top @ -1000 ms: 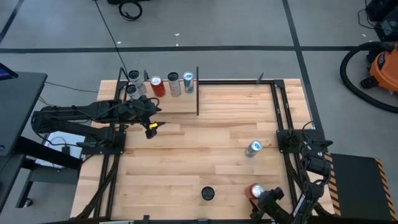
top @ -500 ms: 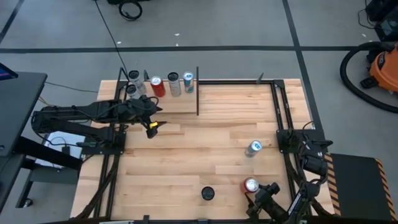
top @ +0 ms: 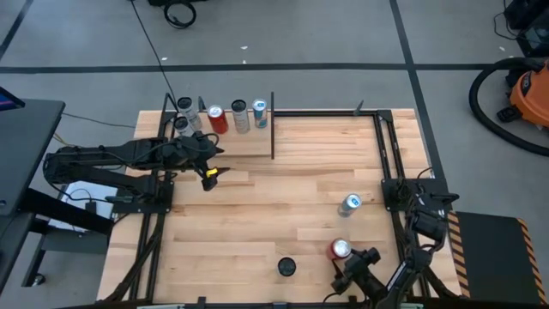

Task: Place canned beverage on shelf
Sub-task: Put the red soda can on the shelf aligned with the other red soda can

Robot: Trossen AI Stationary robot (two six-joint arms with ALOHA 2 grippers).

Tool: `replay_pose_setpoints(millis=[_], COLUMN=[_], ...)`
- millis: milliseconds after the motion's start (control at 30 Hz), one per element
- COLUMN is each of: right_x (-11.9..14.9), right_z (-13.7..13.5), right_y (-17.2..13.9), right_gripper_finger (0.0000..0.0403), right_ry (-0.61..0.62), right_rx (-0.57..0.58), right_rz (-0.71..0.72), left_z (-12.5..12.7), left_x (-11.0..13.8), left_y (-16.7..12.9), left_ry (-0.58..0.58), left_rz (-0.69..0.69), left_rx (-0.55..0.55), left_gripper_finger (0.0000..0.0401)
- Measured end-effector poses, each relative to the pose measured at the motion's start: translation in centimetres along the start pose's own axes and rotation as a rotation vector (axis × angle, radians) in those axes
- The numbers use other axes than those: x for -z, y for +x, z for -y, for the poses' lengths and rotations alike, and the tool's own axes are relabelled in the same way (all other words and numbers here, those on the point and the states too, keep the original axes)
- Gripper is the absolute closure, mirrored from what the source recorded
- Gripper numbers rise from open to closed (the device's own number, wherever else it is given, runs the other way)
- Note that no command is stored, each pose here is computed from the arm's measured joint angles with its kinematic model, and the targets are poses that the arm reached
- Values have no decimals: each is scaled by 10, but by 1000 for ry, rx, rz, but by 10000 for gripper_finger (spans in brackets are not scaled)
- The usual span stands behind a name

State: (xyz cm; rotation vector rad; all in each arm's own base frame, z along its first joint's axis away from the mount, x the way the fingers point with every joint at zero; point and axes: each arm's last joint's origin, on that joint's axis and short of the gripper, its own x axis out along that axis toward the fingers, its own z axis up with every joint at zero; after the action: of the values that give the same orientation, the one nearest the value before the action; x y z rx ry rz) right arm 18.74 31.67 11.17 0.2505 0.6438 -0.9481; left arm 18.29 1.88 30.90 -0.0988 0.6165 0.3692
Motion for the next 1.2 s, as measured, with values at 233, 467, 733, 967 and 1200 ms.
replay_pose_setpoints(millis=[233,467,733,967,1200], right_x=[-8,-22,-33,-44,-52], right_z=[-5,-13,-19,-23,-28], right_y=[9,25,38,52,62], right_gripper_finger=[76,76,76,76,76], right_ry=[-52,-108,-130,-134,-172], right_rx=[19,68,79,111,129], right_rz=[17,12,46,47,34], left_z=[0,0,0,0,0], left_x=[0,0,0,0,-1], left_y=[0,0,0,0,0], left_ry=[0,0,2,3,-3], left_rz=[0,0,0,0,13], left_rx=[0,0,0,0,4], left_gripper_finger=[87,87,87,87,87])
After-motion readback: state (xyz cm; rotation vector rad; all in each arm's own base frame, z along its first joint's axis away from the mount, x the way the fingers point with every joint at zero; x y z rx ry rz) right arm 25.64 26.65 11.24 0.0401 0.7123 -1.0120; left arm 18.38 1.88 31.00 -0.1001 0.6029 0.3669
